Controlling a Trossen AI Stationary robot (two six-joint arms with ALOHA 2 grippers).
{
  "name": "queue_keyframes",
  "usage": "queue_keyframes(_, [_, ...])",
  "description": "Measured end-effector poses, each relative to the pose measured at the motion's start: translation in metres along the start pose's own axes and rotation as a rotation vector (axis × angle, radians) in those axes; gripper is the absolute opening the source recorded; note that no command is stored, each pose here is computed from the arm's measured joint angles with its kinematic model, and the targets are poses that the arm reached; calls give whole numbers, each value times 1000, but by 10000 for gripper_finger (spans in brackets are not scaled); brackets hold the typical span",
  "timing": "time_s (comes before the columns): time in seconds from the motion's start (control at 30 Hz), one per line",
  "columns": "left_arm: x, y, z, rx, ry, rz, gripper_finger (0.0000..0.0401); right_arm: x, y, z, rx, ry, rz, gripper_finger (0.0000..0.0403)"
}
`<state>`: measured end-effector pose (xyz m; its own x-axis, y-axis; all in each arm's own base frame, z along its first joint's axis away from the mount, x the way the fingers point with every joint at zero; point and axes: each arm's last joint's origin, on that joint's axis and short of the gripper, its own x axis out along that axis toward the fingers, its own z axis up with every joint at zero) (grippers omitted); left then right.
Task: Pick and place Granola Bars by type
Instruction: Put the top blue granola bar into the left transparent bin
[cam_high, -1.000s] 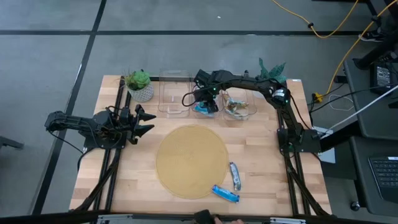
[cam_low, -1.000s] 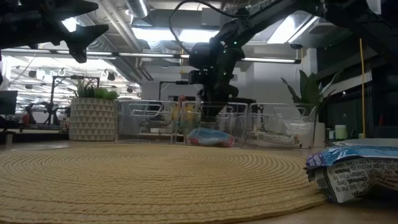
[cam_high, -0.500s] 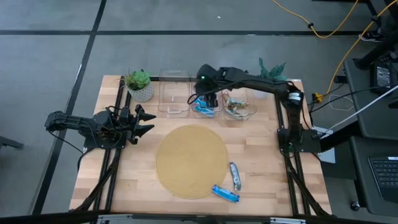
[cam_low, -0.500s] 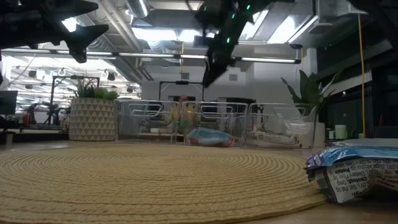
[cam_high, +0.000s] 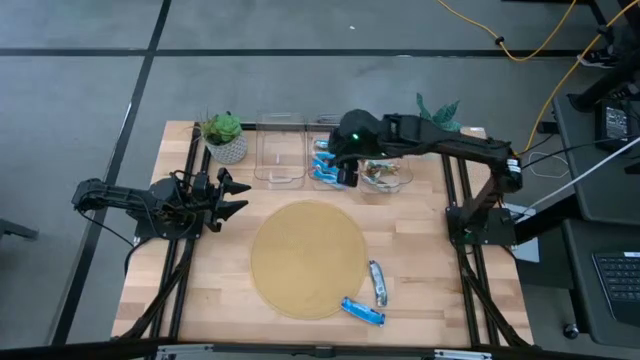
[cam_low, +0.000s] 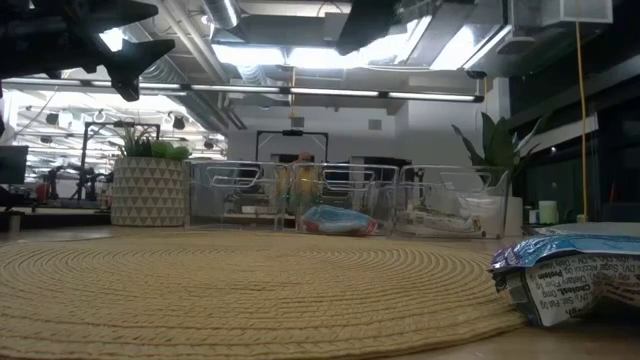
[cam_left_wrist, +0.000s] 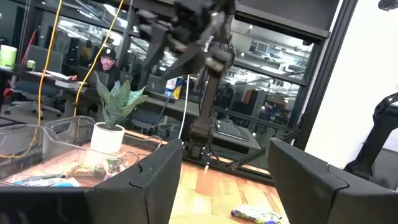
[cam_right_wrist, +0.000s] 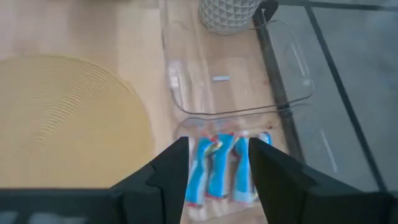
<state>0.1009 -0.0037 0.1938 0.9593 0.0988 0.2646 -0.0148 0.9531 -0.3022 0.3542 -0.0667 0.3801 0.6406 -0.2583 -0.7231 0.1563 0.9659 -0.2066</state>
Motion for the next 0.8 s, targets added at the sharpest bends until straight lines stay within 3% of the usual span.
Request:
queue_keyframes(0.17, [0,0,0,0,0,0,226,-31,28,-4,113,18,-13,162])
queue_keyframes(0.5, [0,0,0,0,0,0,226,-73,99,-35,342,207,-90,159])
queue_keyframes(0.8, [0,0,0,0,0,0,226,-99,152,-49,475,181,-48,159])
